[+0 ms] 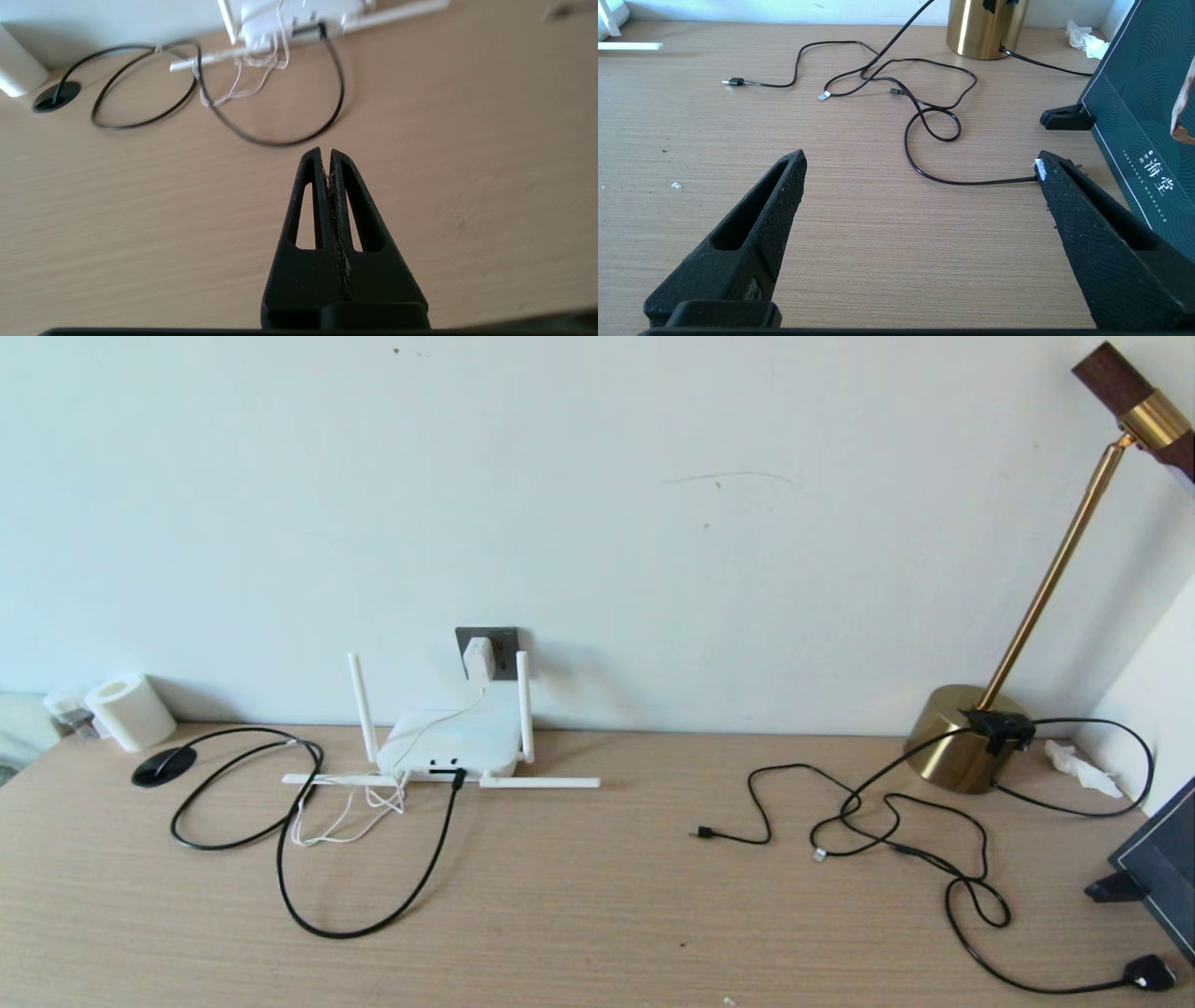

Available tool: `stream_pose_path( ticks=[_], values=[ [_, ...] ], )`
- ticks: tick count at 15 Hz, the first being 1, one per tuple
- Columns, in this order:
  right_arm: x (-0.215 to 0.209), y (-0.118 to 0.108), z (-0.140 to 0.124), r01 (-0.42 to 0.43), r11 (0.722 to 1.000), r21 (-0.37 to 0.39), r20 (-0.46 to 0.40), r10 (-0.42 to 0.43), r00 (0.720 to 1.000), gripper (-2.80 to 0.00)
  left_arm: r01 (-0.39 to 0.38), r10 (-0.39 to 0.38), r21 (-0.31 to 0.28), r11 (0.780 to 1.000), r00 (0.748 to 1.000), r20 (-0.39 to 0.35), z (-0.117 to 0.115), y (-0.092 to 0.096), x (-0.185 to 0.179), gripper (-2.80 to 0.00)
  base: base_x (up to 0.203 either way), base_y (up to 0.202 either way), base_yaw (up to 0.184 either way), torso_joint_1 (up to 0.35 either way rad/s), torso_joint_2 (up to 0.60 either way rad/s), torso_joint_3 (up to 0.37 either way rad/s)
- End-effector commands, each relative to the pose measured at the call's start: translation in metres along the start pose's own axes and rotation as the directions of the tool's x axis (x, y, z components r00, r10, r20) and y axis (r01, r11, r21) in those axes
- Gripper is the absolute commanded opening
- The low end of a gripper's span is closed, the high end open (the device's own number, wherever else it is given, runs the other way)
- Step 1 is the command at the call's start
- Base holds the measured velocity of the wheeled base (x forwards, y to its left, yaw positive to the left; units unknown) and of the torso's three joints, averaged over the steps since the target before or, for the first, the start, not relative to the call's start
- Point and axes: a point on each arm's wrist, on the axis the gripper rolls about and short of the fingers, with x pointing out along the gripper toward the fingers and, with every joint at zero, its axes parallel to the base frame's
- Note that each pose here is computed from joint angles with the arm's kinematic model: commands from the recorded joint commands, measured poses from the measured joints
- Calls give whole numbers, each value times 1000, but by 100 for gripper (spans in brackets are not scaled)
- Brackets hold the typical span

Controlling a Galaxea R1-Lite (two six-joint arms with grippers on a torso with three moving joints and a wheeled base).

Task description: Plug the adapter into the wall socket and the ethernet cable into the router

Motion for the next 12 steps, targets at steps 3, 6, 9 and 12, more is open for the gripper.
stream_pose_path(
  ticks=[3, 6, 9, 12],
  values=[
    [0, 0, 0, 2, 1000, -3, -1, -2, 1000, 0, -41, 52, -193, 980, 997, 53, -8, -2, -3, -280, 0, 0, 0, 0, 0, 0],
    [0, 0, 0, 0, 1000, -5, 0, 0, 1000, 0, -42, 53, -193, 980, 997, 55, -7, -1, -3, -280, 0, 0, 0, 0, 0, 0],
    [0, 0, -1, 7, 1000, 1, 2, -7, 1000, 0, -42, 53, -193, 980, 997, 55, -7, -1, -3, -280, 0, 0, 0, 0, 0, 0],
    [2, -1, 0, 25, 1000, 17, 37, -25, 999, 0, -42, 53, -193, 980, 997, 55, -7, -1, -3, -280, 0, 0, 0, 0, 0, 0]
  ],
)
